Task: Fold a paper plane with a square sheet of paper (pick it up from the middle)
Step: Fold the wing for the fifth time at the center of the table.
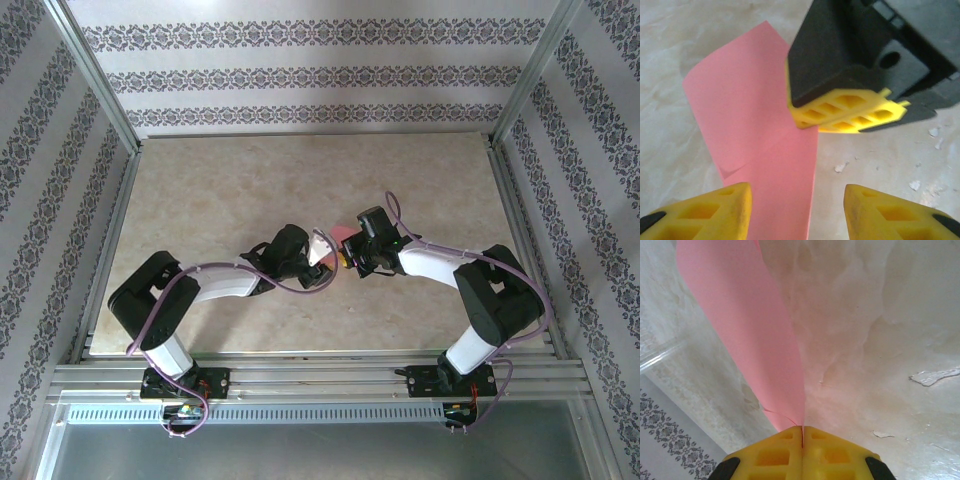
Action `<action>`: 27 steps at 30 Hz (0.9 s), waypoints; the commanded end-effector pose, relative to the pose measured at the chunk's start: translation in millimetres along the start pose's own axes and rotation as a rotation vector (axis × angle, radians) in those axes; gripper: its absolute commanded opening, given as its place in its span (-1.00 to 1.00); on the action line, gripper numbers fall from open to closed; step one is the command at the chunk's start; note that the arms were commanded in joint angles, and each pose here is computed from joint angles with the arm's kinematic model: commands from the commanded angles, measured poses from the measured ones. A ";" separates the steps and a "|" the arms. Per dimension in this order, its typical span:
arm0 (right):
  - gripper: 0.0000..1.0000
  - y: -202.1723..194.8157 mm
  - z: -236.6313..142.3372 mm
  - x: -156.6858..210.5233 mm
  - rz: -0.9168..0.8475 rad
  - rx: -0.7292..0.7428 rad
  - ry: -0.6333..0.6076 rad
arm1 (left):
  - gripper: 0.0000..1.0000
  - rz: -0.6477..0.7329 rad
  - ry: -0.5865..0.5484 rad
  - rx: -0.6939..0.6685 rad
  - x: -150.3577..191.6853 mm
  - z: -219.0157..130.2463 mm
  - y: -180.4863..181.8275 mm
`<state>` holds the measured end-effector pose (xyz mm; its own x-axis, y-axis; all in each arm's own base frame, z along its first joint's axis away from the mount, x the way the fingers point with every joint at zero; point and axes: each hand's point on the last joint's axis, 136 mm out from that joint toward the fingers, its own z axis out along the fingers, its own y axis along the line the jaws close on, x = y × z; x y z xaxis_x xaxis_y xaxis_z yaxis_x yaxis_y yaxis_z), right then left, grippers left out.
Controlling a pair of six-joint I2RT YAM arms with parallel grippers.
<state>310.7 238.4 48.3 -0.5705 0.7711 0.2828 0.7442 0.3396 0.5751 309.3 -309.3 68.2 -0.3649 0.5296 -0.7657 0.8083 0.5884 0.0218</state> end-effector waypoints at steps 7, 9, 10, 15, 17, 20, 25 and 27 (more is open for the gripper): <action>-0.96 9.8 1.7 4.5 0.026 -0.012 0.026 | -0.09 0.024 0.021 -0.060 0.2 16.3 8.9; -0.96 9.4 2.4 4.6 0.029 -0.008 0.030 | -0.09 0.029 0.022 -0.058 1.4 17.6 8.8; -0.96 9.6 2.7 5.2 0.031 -0.008 0.034 | -0.09 0.031 0.020 -0.056 1.7 18.0 8.5; -0.95 10.3 3.2 6.0 0.033 -0.008 0.043 | -0.19 0.036 0.027 -0.061 5.2 20.0 9.3; -0.94 10.5 3.2 6.8 0.035 -0.009 0.047 | -0.23 0.037 0.025 -0.063 5.3 19.8 9.6; -0.91 11.0 2.9 6.5 0.041 -0.010 0.049 | -0.30 0.038 0.030 -0.064 7.2 21.1 9.7; -0.79 12.0 0.0 3.8 0.048 -0.019 0.046 | -0.50 0.047 0.024 -0.060 10.0 20.1 8.4; -0.67 11.8 -2.5 0.7 0.047 -0.022 0.038 | -0.57 0.052 0.020 -0.061 10.8 18.7 8.5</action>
<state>312.5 242.4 48.6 -0.5558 0.7641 0.3274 0.7637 0.3136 0.5643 322.8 -305.7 46.8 -0.3700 0.5668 -0.7361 0.7859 0.6135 0.0774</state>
